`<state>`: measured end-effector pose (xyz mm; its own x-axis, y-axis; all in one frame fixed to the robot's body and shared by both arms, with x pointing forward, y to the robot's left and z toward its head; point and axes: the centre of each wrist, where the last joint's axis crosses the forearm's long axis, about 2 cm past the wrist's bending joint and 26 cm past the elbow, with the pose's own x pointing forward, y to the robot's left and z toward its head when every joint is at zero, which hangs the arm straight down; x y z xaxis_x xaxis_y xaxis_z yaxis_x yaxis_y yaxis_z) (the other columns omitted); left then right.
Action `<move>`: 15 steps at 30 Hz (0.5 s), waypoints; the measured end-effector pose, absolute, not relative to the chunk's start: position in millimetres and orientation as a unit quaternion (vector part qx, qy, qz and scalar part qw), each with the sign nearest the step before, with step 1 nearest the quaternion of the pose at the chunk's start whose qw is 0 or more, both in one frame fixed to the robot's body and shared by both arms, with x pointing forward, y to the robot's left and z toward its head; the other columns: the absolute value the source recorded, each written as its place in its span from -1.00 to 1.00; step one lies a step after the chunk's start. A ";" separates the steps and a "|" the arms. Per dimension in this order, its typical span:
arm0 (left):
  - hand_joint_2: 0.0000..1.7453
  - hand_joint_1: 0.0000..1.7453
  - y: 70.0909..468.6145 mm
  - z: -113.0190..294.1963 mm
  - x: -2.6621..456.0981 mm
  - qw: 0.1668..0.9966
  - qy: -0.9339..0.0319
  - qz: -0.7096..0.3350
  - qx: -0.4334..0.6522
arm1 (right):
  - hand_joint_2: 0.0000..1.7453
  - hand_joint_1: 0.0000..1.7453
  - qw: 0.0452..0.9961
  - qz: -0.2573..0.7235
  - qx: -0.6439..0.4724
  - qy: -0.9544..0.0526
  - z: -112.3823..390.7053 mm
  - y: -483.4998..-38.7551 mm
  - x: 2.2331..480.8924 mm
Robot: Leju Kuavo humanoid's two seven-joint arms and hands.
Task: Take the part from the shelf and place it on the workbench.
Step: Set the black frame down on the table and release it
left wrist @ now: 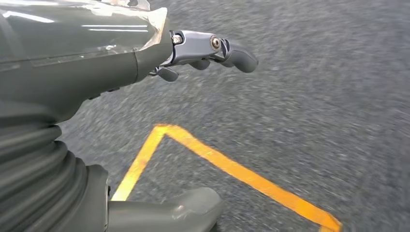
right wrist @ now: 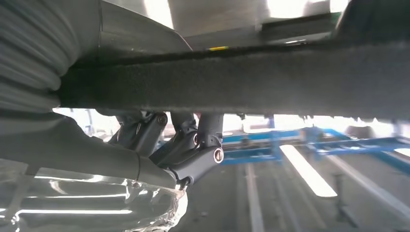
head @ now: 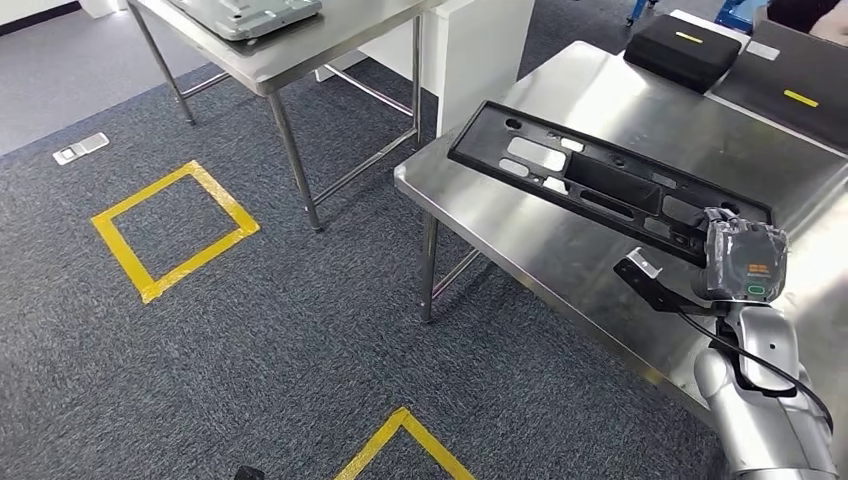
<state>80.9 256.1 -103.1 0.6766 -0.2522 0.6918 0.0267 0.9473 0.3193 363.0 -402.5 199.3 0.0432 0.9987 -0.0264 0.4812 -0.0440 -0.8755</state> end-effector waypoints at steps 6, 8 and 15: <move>1.00 -1.00 255.5 -102.5 83.4 0.897 -0.411 -0.075 0.145 | 1.00 1.00 0.363 0.360 -0.637 -0.578 199.0 -409.5 362.5; 1.00 -1.00 255.3 -102.9 81.4 0.898 -0.409 -0.074 0.145 | 1.00 1.00 0.365 0.359 -0.636 -0.577 198.1 -408.8 362.8; 1.00 -1.00 255.9 -102.9 81.2 0.894 -0.416 -0.062 0.153 | 1.00 1.00 0.367 0.366 -0.638 -0.569 196.2 -408.7 364.9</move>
